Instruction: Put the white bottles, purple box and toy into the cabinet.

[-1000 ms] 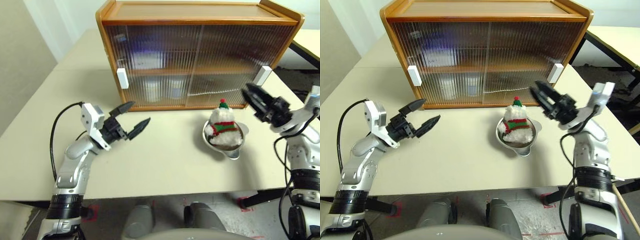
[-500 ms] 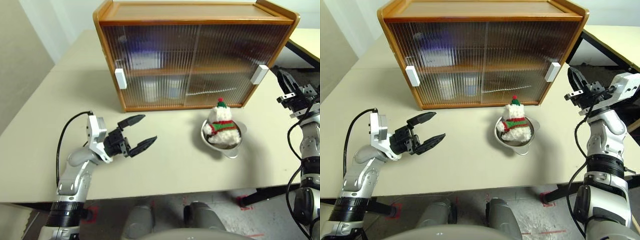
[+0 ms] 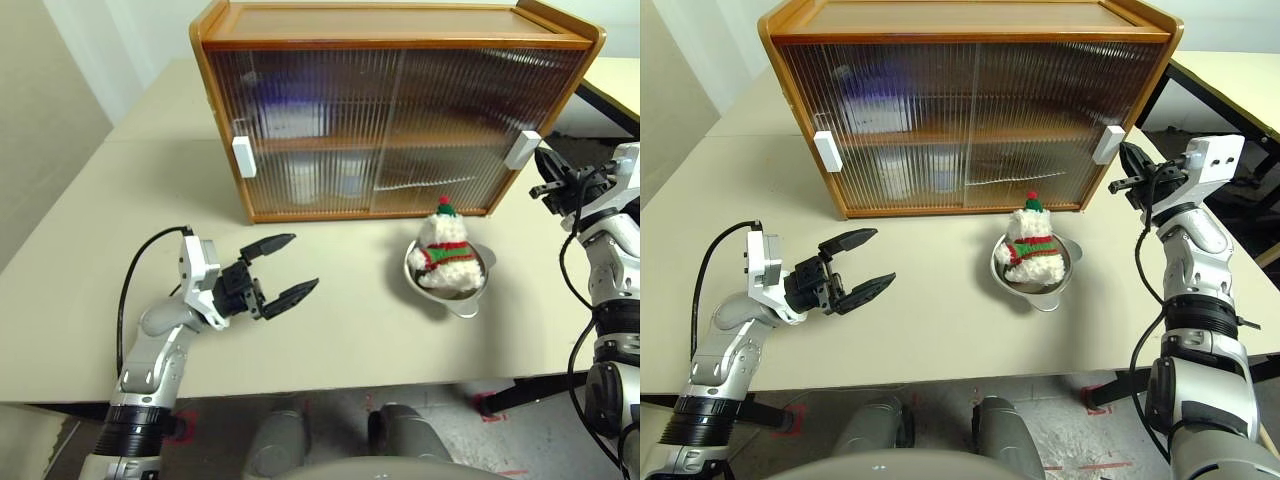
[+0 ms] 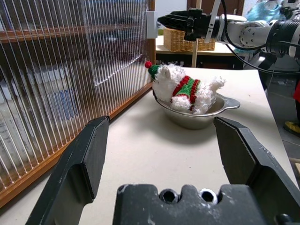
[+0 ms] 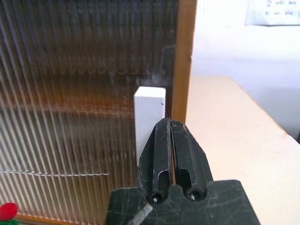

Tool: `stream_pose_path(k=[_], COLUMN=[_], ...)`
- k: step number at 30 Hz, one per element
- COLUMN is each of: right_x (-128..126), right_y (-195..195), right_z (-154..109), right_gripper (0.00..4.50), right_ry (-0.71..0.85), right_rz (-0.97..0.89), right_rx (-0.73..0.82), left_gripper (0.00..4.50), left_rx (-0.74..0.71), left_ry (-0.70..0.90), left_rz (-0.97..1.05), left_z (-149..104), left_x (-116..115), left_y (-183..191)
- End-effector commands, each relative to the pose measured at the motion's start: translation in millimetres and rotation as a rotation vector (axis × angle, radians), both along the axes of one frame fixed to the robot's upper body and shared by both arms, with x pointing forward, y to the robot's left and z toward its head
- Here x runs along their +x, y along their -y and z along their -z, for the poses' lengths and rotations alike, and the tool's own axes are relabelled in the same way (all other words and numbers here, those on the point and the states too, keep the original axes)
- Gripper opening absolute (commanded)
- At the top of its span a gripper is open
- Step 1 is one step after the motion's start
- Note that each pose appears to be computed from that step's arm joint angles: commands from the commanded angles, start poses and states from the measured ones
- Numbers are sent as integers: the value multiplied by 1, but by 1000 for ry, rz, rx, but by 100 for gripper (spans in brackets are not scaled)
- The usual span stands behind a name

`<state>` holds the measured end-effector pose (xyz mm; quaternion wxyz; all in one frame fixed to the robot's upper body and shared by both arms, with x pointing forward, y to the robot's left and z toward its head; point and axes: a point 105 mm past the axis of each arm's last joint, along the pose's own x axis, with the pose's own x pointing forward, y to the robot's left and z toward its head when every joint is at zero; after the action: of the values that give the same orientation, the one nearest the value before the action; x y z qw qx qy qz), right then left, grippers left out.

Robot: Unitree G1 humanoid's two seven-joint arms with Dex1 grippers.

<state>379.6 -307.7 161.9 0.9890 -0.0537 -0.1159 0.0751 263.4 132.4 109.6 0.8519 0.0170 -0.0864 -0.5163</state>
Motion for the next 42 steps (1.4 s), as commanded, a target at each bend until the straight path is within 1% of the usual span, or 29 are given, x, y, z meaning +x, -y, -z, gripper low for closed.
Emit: stream_pose_path(k=[1, 6, 12, 17, 25, 38, 42], right_x=[2, 4, 7, 12, 16, 21, 22], right_y=[3, 1, -11, -22, -36, -86, -108], right_z=[2, 3, 3, 1, -3, -5, -6], right_gripper=[6, 6, 6, 6, 6, 6, 6], right_ry=[-23, -26, -29, -34, -41, -42, -42], right_rz=[30, 26, -18, -57, -125, -267, -332], right_rx=[-10, -2, 29, 19, -5, 8, 17], left_gripper=[450, 450, 450, 450, 450, 450, 450], left_rx=[16, 32, 43, 57, 35, 27, 0], left_ry=[-8, -7, -6, -11, -22, -27, -26], left_rz=[14, 27, 30, 39, 29, 28, 23], left_z=[3, 4, 4, 6, 6, 5, 2], left_x=[-1, -2, -2, -4, -4, -3, -2], left_y=[1, 1, 1, 2, 1, 2, 5])
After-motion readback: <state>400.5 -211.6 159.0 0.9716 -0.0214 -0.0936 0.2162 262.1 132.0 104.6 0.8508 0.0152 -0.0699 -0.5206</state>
